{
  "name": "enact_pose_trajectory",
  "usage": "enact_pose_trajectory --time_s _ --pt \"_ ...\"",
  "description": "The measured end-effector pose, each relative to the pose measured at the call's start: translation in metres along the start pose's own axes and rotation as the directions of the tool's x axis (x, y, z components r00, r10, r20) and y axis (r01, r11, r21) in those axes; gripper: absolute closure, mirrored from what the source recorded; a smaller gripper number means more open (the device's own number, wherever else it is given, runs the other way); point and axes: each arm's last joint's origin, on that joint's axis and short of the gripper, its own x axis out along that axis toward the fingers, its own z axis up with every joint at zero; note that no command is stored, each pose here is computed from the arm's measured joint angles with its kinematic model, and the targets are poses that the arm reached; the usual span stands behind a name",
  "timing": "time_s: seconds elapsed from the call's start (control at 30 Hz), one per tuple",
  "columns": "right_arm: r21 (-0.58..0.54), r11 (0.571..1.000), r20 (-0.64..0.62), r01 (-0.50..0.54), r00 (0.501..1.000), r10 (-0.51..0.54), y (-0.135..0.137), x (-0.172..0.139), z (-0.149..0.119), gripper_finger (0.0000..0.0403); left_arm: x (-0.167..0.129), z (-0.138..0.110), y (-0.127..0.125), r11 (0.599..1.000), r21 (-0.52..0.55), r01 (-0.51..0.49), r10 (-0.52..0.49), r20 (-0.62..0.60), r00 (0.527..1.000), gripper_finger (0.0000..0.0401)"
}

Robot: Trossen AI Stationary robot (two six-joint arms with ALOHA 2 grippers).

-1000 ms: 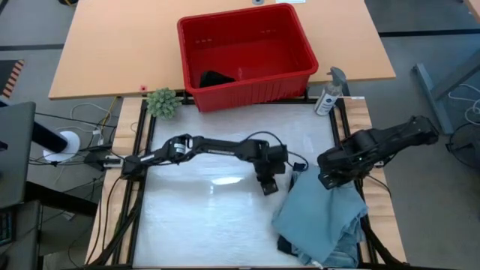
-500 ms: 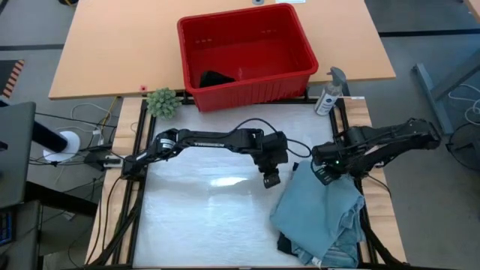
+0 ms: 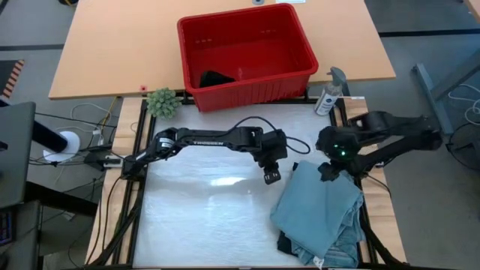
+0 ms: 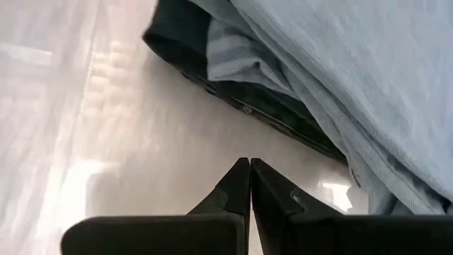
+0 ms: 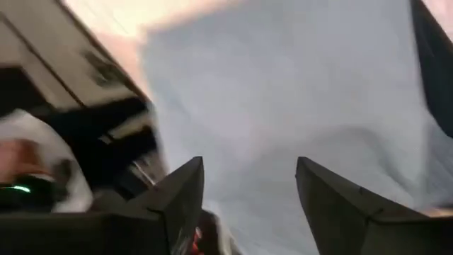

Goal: Fold Laundry from Bin
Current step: Stack the folded light blue denim pants on the blue polo shirt

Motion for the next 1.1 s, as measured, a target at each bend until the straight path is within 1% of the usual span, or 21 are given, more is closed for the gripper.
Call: enact_pose_trajectory --time_s 0.07,0.1,0.2,0.33,0.37,0.4,0.5,0.57,0.6,0.63,0.7,0.73,0.87,0.97,1.1 --pt "-0.009 1.000 0.057 -0.028 0.998 0.029 0.010 -0.004 -0.002 0.0174 -0.001 0.001 0.002 1.000 -0.007 0.017 -0.017 -0.003 1.000 0.0401" --pt "-0.017 1.000 0.060 -0.018 0.998 0.019 0.013 -0.001 -0.005 0.0189 -0.001 0.001 0.003 1.000 -0.007 0.017 -0.017 -0.005 1.000 0.0401" --pt "-0.036 0.998 -0.022 0.059 0.998 -0.060 0.021 0.019 -0.014 0.0251 0.000 0.000 0.002 1.000 -0.007 0.020 -0.020 -0.011 1.000 0.0401" --pt "-0.111 0.983 -0.112 0.145 0.981 -0.158 0.035 0.048 -0.030 0.0356 0.005 -0.003 -0.004 1.000 -0.003 0.028 -0.028 -0.023 0.999 0.0401" --pt "-0.131 0.979 -0.123 0.154 0.978 -0.170 0.037 0.052 -0.034 0.0377 0.007 -0.005 -0.005 1.000 -0.003 0.027 -0.027 -0.034 0.999 0.0401" --pt "-0.143 0.976 -0.132 0.167 0.974 -0.186 0.040 0.056 -0.037 0.0385 0.010 -0.007 -0.007 1.000 -0.002 0.026 -0.026 -0.041 0.999 0.0401" --pt "-0.134 0.965 -0.153 0.227 0.957 -0.247 0.045 0.067 -0.044 0.0376 0.026 -0.016 -0.013 0.999 -0.010 0.034 -0.034 -0.014 0.999 0.0401" --pt "-0.131 0.958 -0.163 0.253 0.948 -0.273 0.047 0.073 -0.047 0.0368 0.036 -0.024 -0.017 0.998 -0.048 0.047 -0.049 -0.032 0.998 0.0401" --pt "-0.127 0.953 -0.168 0.274 0.941 -0.293 0.047 0.075 -0.049 0.0369 0.044 -0.026 -0.018 0.996 -0.062 0.066 -0.067 -0.022 0.997 0.0401" --pt "-0.122 0.945 -0.175 0.305 0.930 -0.323 0.046 0.076 -0.051 0.0373 0.049 -0.027 -0.021 0.994 -0.063 0.089 -0.089 0.003 0.996 0.0401" --pt "-0.084 0.907 -0.203 0.412 0.884 -0.420 0.040 0.078 -0.055 0.0386 0.054 -0.032 -0.027 0.987 -0.091 0.131 -0.132 -0.003 0.991 0.0401" --pt "-0.071 0.894 -0.222 0.442 0.867 -0.446 0.039 0.079 -0.057 0.0388 0.055 -0.032 -0.032 0.982 -0.097 0.161 -0.162 0.000 0.987 0.0401" --pt "-0.080 0.886 -0.246 0.458 0.852 -0.462 0.037 0.084 -0.062 0.0382 0.055 -0.030 -0.055 0.955 -0.085 0.285 -0.283 0.030 0.959 0.0401" --pt "-0.070 0.872 -0.288 0.485 0.827 -0.483 0.031 0.090 -0.063 0.0380 0.056 -0.030 -0.075 0.915 -0.096 0.391 -0.388 0.046 0.920 0.0401" --pt "-0.071 0.857 -0.294 0.510 0.810 -0.507 0.025 0.095 -0.064 0.0387 0.057 -0.034 -0.106 0.882 -0.065 0.467 -0.462 0.078 0.884 0.0401"
